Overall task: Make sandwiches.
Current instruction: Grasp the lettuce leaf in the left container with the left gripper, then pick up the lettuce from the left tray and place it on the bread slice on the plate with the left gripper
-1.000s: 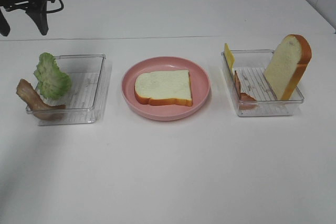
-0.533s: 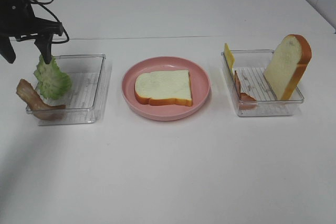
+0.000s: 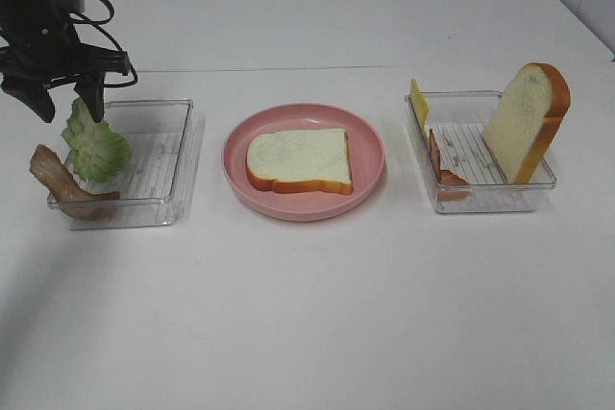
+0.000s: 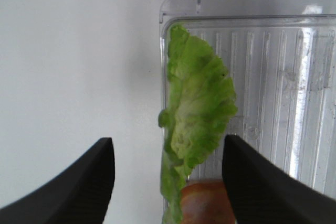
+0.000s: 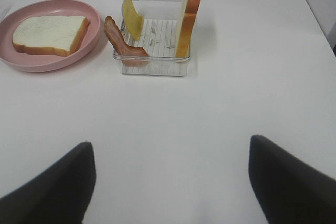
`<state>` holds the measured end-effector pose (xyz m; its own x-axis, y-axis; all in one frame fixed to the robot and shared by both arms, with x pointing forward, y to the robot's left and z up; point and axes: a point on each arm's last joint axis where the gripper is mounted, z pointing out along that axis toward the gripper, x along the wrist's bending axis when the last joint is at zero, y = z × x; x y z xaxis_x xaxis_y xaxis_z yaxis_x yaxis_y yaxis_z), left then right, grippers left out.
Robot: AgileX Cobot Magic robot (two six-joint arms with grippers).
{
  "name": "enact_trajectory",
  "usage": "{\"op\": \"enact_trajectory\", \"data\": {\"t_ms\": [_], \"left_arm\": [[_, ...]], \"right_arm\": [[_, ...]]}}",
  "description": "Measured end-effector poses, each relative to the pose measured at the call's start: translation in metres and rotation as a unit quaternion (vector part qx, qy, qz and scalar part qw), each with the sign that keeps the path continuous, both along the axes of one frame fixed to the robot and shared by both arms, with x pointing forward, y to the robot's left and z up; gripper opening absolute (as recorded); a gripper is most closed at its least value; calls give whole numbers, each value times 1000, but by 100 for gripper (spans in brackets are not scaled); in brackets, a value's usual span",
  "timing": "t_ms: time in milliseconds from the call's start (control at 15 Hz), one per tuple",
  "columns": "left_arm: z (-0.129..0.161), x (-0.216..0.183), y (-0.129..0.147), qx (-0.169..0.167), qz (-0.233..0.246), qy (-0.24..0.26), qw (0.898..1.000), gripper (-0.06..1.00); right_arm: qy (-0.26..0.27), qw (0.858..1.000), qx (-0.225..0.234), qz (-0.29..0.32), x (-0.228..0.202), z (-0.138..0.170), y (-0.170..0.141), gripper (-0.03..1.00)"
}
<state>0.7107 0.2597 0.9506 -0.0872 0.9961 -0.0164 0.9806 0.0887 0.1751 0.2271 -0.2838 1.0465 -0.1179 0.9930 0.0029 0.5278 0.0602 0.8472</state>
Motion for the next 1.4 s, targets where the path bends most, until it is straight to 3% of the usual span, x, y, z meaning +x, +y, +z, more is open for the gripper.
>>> {"op": "enact_trajectory", "data": {"t_ms": [200, 467, 800, 1200, 1267, 1333, 1400], "left_arm": [[-6, 1, 0, -2, 1, 5, 1000, 57], [-10, 2, -1, -2, 1, 6, 1000, 41], [-10, 2, -1, -3, 5, 4, 1000, 1], [9, 1, -4, -22, 8, -15, 1000, 0], [26, 1, -6, -38, 6, -35, 999, 0], [60, -1, -12, -79, 2, -77, 994, 0], [72, -2, -17, -106, 0, -98, 990, 0]], "right_arm": [[0, 1000, 0, 0, 0, 0, 0, 76], [0, 1000, 0, 0, 0, 0, 0, 76], [0, 1000, 0, 0, 0, 0, 0, 76], [0, 1000, 0, 0, 0, 0, 0, 76], [0, 1000, 0, 0, 0, 0, 0, 76], [0, 1000, 0, 0, 0, 0, 0, 76], [0, 1000, 0, 0, 0, 0, 0, 76]]}}
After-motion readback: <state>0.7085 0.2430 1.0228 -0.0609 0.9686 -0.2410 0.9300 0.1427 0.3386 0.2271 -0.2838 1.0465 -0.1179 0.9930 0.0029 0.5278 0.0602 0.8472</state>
